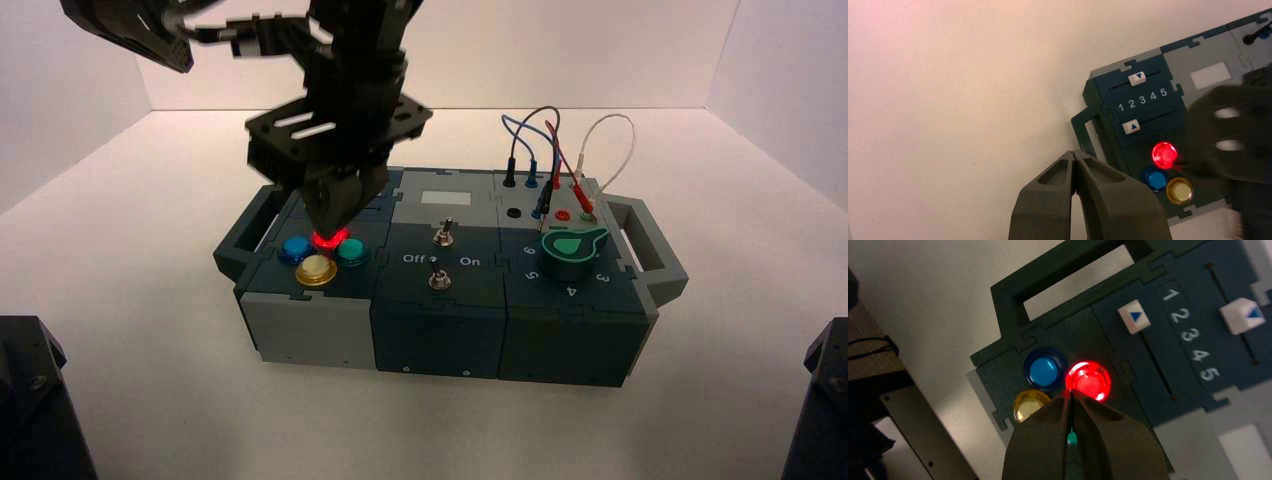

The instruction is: Push the red button with the right gripper.

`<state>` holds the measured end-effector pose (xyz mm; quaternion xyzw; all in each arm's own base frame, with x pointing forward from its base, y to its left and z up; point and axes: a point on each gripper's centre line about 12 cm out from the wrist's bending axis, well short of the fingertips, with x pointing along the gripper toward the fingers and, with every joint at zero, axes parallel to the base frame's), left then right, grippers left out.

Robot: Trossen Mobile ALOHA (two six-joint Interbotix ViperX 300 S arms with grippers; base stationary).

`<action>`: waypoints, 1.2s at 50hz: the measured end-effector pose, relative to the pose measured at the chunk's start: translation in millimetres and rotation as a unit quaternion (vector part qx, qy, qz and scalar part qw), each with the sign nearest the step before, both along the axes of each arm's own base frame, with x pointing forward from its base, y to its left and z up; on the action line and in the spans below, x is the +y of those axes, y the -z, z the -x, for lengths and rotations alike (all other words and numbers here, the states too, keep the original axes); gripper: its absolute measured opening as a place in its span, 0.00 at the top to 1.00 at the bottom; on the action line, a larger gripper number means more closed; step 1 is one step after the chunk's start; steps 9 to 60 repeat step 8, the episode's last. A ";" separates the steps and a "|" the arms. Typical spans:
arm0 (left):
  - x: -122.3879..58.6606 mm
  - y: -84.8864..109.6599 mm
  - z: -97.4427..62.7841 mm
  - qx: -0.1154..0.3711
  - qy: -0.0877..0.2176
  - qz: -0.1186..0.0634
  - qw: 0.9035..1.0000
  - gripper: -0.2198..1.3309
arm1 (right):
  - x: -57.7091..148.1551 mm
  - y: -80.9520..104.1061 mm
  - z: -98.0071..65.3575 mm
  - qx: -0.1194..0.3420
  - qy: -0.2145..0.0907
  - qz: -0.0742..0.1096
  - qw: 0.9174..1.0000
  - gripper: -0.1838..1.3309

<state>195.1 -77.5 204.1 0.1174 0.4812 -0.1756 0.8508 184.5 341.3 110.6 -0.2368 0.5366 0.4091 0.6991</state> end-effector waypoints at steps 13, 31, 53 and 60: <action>-0.3 1.9 -0.7 0.004 -0.001 -0.001 1.000 0.96 | -5.3 -24.0 2.8 -0.006 0.004 -0.017 1.000 0.97; -0.3 1.9 -0.7 0.004 -0.001 -0.001 1.000 0.96 | -5.3 -24.0 2.8 -0.006 0.004 -0.017 1.000 0.97; -0.3 1.9 -0.7 0.004 -0.001 -0.001 1.000 0.96 | -5.3 -24.0 2.8 -0.006 0.004 -0.017 1.000 0.97; -0.3 1.9 -0.7 0.004 -0.001 -0.001 1.000 0.96 | -5.3 -24.0 2.8 -0.006 0.004 -0.017 1.000 0.97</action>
